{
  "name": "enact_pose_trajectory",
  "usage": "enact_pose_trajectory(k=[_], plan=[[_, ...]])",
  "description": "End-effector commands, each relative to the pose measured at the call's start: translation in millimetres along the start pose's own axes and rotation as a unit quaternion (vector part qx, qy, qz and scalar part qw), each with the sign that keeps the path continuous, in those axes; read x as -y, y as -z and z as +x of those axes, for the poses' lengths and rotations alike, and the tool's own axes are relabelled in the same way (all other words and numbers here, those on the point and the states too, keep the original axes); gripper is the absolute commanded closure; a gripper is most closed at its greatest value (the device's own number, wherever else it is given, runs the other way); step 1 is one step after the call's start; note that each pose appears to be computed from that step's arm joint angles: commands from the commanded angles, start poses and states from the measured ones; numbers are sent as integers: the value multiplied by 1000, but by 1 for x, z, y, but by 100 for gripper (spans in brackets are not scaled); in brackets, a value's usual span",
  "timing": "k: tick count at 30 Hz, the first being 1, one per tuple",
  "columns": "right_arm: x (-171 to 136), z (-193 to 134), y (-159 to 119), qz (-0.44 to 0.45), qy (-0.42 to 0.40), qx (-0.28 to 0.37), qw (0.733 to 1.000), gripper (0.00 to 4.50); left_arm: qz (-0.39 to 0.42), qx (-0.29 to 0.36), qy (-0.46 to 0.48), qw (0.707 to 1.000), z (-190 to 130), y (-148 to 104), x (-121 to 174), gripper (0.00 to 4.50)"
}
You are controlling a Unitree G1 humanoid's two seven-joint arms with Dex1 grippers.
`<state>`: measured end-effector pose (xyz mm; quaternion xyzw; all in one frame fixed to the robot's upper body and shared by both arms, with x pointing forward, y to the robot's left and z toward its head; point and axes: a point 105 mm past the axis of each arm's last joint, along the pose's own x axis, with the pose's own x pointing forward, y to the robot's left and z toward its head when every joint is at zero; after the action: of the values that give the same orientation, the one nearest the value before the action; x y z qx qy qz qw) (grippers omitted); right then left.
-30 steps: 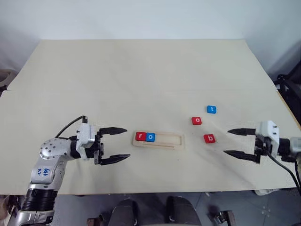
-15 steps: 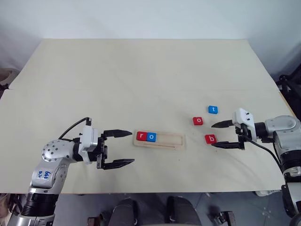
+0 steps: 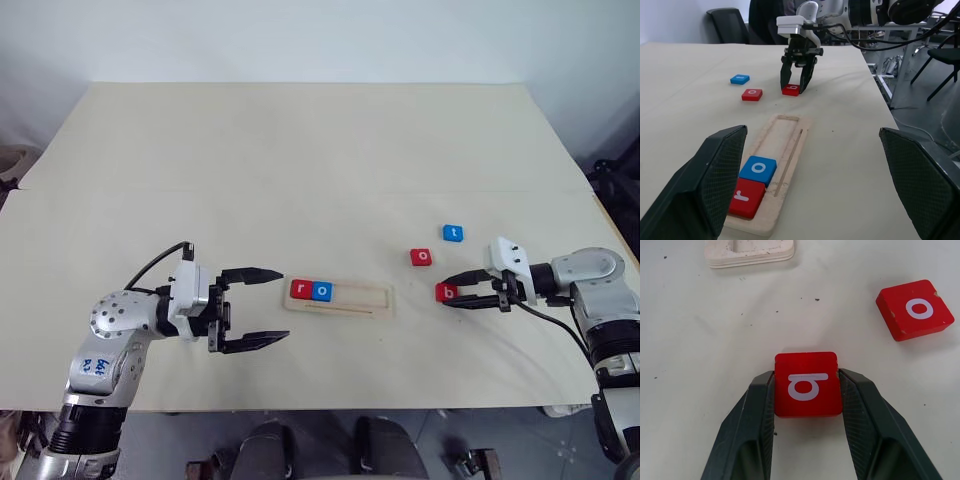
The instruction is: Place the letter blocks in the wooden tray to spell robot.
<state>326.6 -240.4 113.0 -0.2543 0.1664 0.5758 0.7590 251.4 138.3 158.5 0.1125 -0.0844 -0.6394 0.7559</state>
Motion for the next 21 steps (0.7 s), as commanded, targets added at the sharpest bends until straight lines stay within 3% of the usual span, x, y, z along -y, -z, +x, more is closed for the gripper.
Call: enact_pose_trajectory(k=[1,4,7,11,21], plan=[[-4,0,-22,-22,-31,26,999,302,9,3,-14,1000,-4,0,-3,0],[-3,10,-53,-10,-38,61,997,302,9,-1,-26,1000,-10,3,-5,0],[-7,23,-69,7,-41,57,997,302,8,-4,-32,999,-13,6,-6,0],[-20,55,-101,21,-56,78,995,302,5,-6,-38,999,-14,10,-5,0],[-23,103,-108,6,-31,59,998,302,2,-9,-47,999,-16,12,-4,0]])
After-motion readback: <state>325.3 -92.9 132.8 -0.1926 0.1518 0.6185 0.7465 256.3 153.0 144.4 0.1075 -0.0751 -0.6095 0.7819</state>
